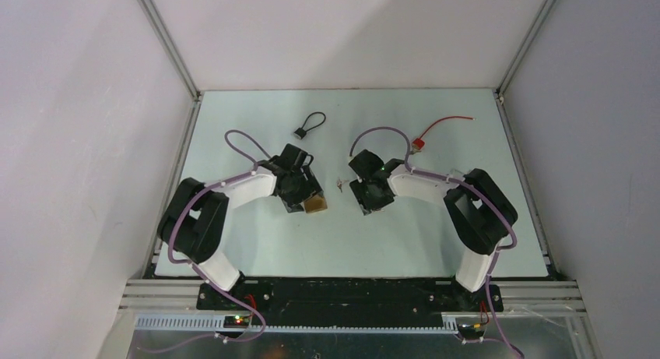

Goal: Unlock with the key

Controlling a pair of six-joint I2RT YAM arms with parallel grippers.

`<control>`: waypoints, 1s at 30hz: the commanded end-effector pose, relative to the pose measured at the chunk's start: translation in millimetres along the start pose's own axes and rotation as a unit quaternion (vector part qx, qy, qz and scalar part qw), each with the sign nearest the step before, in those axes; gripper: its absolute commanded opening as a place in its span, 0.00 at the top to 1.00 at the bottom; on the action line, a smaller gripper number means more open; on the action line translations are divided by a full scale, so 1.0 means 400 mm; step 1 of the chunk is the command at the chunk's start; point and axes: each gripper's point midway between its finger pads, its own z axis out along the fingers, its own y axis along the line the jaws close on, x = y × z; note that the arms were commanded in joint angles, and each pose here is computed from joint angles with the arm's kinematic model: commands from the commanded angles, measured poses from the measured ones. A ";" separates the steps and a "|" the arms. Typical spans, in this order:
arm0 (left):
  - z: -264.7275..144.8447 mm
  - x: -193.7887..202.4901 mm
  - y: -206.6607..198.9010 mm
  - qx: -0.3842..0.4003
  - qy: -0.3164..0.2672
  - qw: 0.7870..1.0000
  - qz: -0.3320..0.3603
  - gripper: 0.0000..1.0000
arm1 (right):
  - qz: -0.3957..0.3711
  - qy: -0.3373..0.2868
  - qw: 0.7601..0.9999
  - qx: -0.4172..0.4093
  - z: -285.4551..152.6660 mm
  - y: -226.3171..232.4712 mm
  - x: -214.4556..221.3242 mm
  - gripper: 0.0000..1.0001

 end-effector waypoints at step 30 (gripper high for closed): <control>-0.362 -0.215 0.042 0.027 -0.254 0.945 0.206 0.18 | -0.025 -0.038 0.998 -0.032 0.016 0.086 -0.089 0.52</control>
